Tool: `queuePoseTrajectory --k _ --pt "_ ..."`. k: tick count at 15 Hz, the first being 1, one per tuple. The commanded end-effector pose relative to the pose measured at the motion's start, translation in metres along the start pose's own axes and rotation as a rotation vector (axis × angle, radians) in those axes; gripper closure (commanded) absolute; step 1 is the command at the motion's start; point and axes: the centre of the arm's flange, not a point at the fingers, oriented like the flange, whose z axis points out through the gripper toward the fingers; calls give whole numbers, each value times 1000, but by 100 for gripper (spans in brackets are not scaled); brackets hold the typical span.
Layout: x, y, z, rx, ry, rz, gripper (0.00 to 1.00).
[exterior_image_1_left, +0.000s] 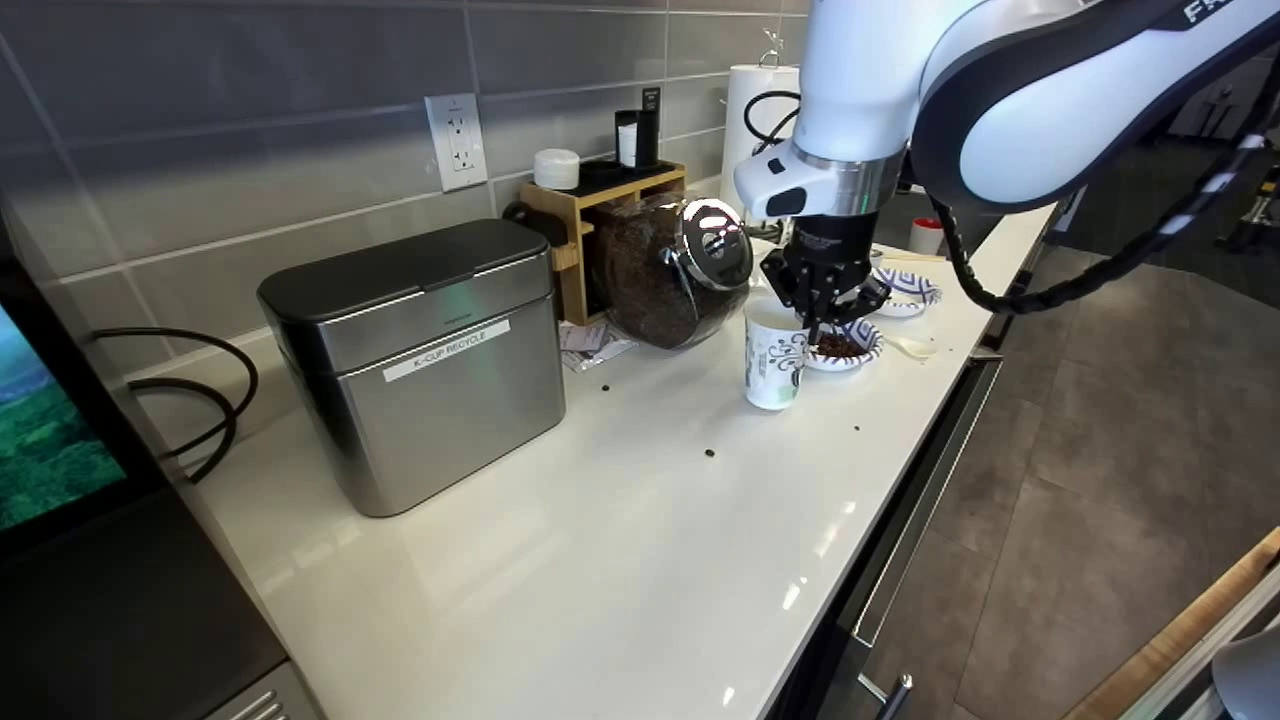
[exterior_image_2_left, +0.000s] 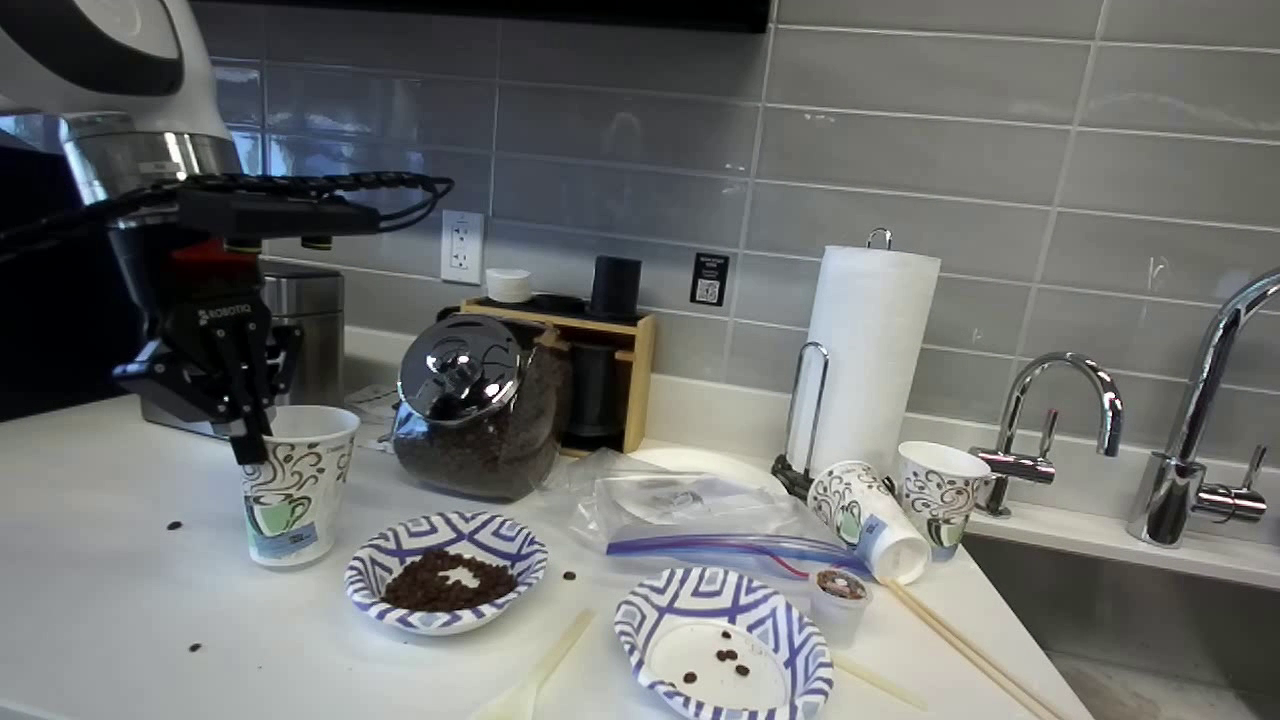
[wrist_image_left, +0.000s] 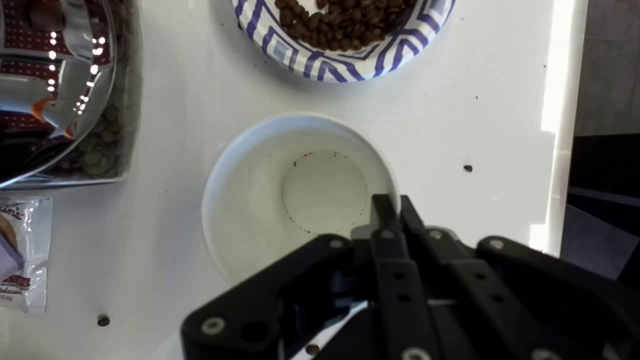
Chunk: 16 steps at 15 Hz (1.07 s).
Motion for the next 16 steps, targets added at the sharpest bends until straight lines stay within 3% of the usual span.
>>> queuePoseTrajectory --k 1,10,16 --pt "2 -2 7 -16 3 -5 66" --pt "1 -1 6 -32 19 -2 1" --pt "0 -1 6 -28 23 -1 0"
